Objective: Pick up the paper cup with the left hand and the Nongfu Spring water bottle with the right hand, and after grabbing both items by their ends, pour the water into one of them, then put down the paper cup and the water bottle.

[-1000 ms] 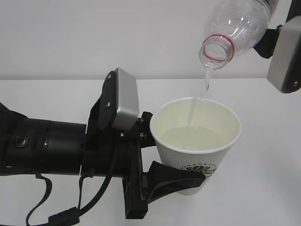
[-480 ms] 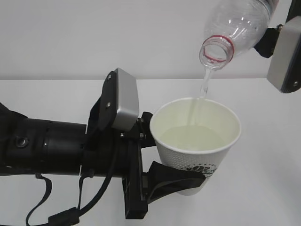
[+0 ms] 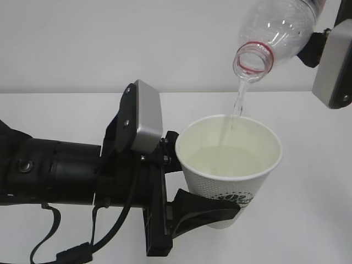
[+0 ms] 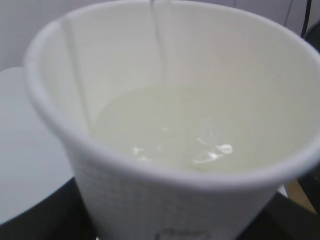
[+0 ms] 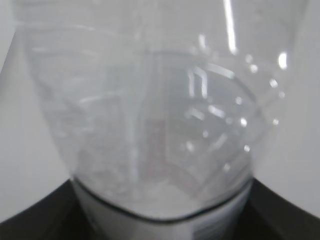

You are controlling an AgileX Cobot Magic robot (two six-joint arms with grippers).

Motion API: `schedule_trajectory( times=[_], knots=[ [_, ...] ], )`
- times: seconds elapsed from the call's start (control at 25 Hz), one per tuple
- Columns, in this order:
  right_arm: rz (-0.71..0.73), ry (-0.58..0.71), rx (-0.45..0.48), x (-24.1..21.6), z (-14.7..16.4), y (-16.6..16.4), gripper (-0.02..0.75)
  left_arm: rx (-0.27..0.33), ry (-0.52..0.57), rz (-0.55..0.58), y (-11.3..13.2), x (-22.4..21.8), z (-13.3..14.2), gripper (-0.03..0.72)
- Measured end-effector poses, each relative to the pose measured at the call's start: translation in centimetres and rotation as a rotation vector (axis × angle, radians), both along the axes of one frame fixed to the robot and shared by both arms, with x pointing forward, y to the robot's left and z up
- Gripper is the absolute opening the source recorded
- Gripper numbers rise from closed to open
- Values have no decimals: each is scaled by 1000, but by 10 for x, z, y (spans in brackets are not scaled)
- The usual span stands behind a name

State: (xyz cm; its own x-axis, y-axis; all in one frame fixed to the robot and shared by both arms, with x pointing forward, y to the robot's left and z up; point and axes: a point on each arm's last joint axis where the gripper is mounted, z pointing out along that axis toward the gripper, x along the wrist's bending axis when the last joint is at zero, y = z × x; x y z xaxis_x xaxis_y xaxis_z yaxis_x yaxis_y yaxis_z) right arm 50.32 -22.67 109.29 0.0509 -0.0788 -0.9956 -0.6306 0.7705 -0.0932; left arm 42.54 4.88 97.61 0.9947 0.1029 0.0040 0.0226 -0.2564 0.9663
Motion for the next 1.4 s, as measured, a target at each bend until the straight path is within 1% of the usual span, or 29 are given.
schedule_trajectory(
  times=[0.64, 0.92, 1.4],
  knots=[
    [-1, -2, -1, 0, 0, 0, 478, 1, -1, -1, 0, 0, 0, 511],
    [-2, 41, 53, 0, 0, 0, 478, 3, -1, 0, 0, 0, 0, 511],
    [-2, 155, 196, 0, 1, 0, 478, 3, -1, 0, 0, 0, 0, 511]
  ],
)
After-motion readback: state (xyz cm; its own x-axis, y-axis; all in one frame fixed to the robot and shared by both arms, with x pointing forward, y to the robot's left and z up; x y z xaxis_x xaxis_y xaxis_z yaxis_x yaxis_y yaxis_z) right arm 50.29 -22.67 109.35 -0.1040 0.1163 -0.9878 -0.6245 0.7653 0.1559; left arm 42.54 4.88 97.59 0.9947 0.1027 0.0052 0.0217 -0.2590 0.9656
